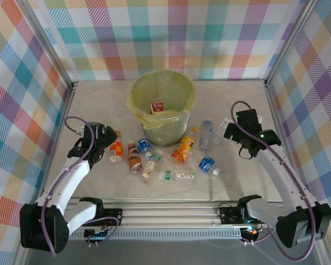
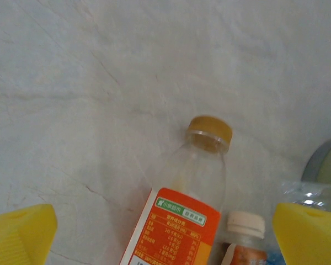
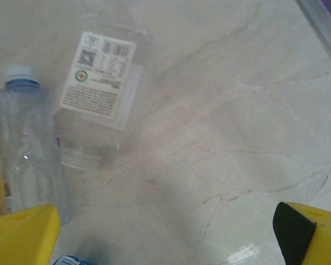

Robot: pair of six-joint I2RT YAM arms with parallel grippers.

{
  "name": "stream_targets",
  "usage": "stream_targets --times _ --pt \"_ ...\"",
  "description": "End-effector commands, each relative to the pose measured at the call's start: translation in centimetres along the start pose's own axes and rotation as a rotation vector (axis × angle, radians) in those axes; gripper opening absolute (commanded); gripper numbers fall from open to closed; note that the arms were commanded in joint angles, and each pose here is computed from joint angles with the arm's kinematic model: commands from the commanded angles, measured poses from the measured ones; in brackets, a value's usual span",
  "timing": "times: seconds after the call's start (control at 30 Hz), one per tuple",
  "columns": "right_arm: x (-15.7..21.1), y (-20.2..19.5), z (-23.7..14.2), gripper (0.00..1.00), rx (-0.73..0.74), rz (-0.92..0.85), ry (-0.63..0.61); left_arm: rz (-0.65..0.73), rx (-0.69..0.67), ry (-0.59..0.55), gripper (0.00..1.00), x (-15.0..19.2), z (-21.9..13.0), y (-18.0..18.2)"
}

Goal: Put the plastic bottles in the bin

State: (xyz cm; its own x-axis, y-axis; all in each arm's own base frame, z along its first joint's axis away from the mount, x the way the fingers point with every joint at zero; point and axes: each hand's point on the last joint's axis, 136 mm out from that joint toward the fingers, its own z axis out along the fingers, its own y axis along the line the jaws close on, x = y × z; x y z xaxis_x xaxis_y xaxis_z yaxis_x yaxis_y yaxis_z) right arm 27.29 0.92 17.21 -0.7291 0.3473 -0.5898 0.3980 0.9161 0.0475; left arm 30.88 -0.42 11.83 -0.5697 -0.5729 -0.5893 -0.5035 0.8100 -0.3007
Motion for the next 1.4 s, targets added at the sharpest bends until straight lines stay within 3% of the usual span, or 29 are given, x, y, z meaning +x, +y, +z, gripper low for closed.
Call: stream_targets --times 0.0,0.17,0.53,0.8,1.37 --pt "-0.1 -0.1 0.2 1.00 -0.008 0.069 -0.024 0.081 0.054 0.062 1.00 0.0 0.7 -1.7" --pt "0.1 -0.5 0.5 1.00 0.005 0.093 -0.037 0.163 0.066 0.168 1.00 1.1 2.5 -2.9" --pt "0.0 -0.1 0.5 1.00 -0.044 0.096 -0.081 0.189 0.035 0.258 1.00 2.9 5.5 -2.8" --pt "0.2 -1.1 0.4 1.00 -0.002 0.101 -0.084 0.179 -0.005 0.288 0.89 3.9 7.0 -2.1" --pt "-0.2 -0.6 -0.7 1.00 -0.088 0.102 -0.157 0.171 -0.052 0.285 0.63 4.2 7.8 -1.1"
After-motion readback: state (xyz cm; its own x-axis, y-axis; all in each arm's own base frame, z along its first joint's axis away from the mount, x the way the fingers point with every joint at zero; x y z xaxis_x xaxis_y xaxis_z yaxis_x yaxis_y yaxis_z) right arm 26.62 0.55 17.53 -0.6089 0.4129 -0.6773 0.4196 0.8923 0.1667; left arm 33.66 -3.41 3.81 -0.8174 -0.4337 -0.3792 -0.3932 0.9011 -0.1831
